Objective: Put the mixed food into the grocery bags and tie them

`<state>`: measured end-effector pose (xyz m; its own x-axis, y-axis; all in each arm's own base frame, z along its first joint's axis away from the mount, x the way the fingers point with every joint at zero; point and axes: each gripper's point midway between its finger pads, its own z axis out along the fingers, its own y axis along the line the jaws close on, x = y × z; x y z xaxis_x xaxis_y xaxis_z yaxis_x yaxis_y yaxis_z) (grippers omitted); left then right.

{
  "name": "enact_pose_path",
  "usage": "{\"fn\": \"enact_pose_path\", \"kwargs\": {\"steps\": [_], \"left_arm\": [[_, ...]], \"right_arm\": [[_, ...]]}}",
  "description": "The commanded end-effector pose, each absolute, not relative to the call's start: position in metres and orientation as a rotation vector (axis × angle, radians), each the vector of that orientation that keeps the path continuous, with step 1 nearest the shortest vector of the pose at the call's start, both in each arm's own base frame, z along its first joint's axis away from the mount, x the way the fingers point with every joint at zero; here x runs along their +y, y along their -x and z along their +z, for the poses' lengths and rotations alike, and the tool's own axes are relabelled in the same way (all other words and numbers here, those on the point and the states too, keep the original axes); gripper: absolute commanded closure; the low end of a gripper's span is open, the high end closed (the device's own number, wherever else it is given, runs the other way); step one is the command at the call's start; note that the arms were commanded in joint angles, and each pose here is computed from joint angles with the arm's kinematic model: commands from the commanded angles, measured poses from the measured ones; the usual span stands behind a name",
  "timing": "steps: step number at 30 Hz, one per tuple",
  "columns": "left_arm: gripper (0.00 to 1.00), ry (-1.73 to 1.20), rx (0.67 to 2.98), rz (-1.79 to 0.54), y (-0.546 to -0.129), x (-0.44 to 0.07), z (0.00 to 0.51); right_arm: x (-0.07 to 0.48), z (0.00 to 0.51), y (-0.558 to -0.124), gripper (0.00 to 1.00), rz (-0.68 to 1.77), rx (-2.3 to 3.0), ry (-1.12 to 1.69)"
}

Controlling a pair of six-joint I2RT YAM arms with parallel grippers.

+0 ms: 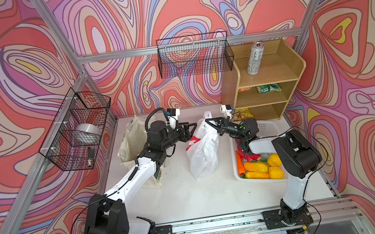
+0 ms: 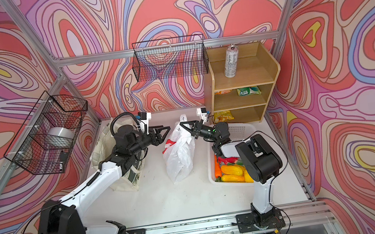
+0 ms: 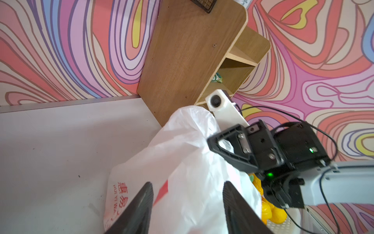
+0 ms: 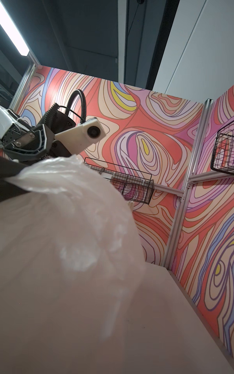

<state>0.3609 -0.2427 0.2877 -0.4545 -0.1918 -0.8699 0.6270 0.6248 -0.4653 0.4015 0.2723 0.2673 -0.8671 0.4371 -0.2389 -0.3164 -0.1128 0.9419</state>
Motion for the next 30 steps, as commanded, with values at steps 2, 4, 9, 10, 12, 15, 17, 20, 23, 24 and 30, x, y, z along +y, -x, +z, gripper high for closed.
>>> {"fn": "enact_pose_path", "kwargs": {"steps": [2,4,9,10,12,15,17,20,23,24,30], "left_arm": [[0.4,-0.39,1.864,-0.946,-0.346,-0.247,0.264],[0.4,-0.427,1.885,-0.927,-0.344,-0.257,0.258],[0.38,-0.478,1.909,-0.878,-0.355,-0.275,0.25],[0.36,-0.484,1.907,-0.877,-0.358,-0.279,0.25],[0.33,-0.492,1.907,-0.864,-0.363,-0.282,0.25],[0.34,-0.484,1.906,-0.842,-0.372,-0.285,0.248],[0.41,-0.464,1.883,-0.837,-0.379,-0.286,0.25],[0.93,-0.467,1.864,-0.84,-0.389,-0.292,0.253],[1.0,-0.459,1.842,-0.862,-0.399,-0.294,0.259],[1.0,-0.451,1.837,-0.86,-0.403,-0.293,0.261],[1.0,-0.435,1.789,-0.901,-0.421,-0.292,0.28]], "right_arm": [[0.269,0.267,-0.392,1.0,1.96,1.735,-0.089],[0.269,0.26,-0.391,1.0,1.945,1.761,-0.09],[0.268,0.269,-0.382,1.0,1.959,1.743,-0.061],[0.268,0.269,-0.382,1.0,1.963,1.743,-0.06],[0.268,0.27,-0.381,1.0,1.97,1.74,-0.059],[0.269,0.271,-0.38,1.0,1.976,1.739,-0.048],[0.269,0.272,-0.378,1.0,1.983,1.738,-0.039],[0.27,0.274,-0.375,1.0,1.995,1.739,-0.024],[0.27,0.274,-0.37,1.0,2.004,1.746,-0.008],[0.27,0.275,-0.368,1.0,2.008,1.745,0.001],[0.27,0.272,-0.36,1.0,2.027,1.755,0.035]]}}
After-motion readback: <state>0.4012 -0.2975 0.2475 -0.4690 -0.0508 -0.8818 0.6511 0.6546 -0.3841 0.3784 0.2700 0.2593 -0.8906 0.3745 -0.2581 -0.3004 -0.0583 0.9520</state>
